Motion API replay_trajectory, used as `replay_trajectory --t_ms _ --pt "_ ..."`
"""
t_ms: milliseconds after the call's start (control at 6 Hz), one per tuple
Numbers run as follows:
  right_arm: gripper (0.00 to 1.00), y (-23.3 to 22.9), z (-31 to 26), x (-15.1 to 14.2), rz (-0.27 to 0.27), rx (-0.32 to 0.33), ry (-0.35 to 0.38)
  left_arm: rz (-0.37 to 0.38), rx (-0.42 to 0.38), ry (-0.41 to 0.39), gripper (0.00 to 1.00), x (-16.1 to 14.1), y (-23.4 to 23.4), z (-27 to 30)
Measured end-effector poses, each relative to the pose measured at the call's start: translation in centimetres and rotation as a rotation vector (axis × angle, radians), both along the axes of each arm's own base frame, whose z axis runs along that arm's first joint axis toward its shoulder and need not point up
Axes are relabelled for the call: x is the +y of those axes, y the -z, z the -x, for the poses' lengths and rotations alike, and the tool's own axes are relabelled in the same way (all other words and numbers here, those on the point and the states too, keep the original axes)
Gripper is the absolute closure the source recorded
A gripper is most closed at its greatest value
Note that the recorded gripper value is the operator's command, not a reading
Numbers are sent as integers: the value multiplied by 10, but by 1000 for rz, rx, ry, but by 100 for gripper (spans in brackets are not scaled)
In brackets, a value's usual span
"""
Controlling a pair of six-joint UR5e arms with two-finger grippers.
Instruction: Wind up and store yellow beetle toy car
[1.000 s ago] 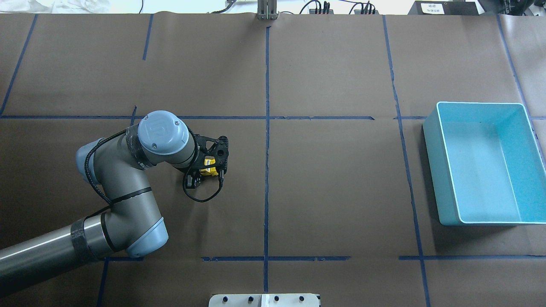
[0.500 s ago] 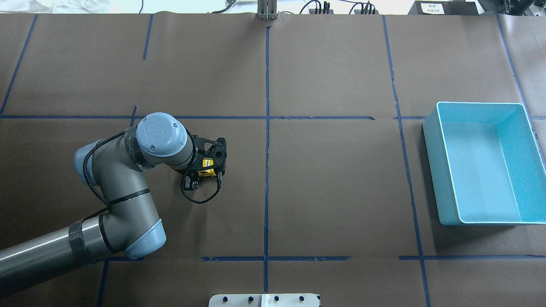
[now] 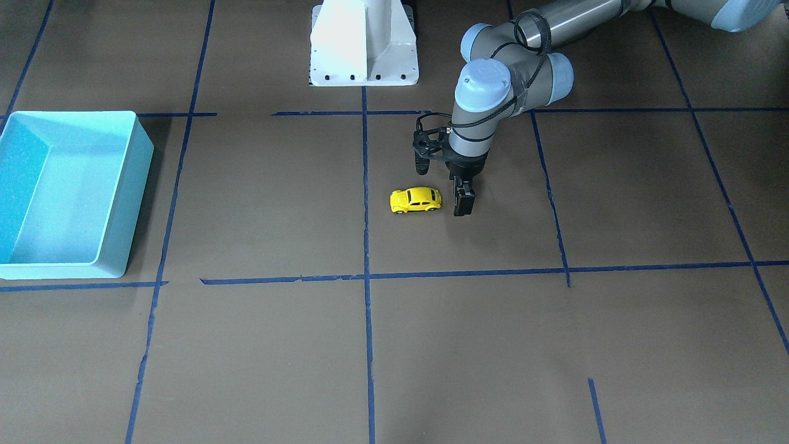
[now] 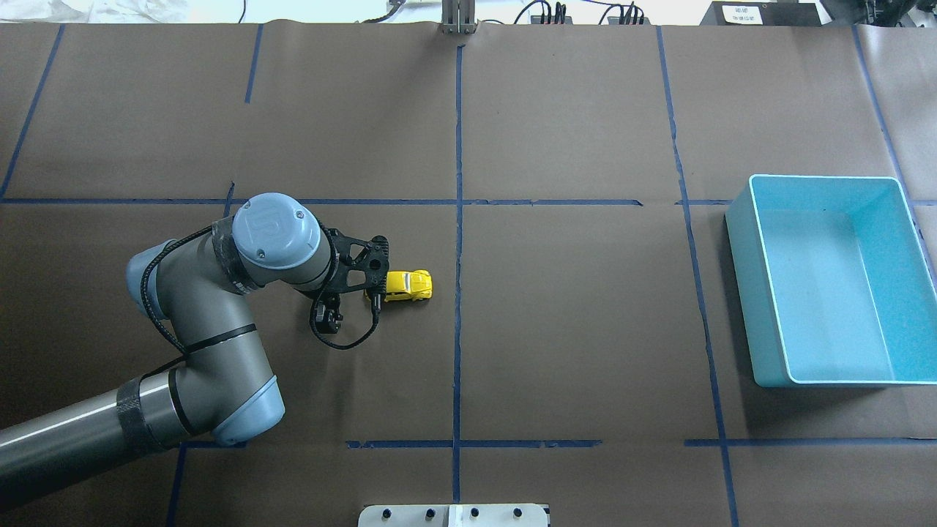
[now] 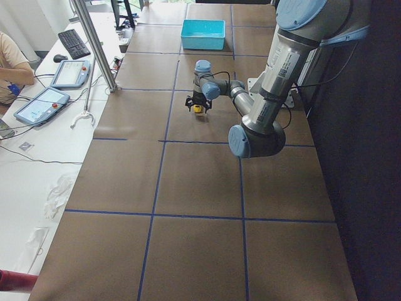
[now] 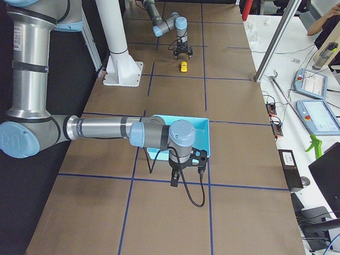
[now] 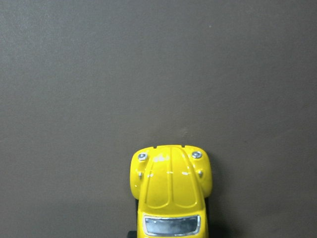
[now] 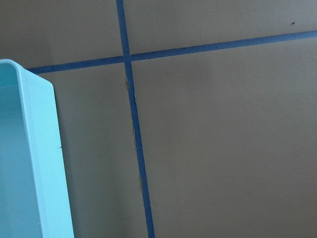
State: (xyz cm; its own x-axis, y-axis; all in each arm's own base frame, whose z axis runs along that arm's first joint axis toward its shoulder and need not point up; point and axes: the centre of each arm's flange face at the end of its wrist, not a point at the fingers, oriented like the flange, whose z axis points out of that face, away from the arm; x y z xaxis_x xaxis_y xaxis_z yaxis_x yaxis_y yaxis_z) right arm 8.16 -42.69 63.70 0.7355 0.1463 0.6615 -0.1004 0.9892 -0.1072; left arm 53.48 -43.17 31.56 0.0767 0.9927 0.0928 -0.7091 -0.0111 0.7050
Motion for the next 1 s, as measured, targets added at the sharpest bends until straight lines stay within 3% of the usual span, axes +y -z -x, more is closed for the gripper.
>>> replay_trajectory --t_ms 667,1000 --pt "0 7 0 -6 -19 -1 4 -1 1 1 0 0 1 0" --pt "0 38 -1 -38 -82 0 4 -4 6 2 0 0 4 2"
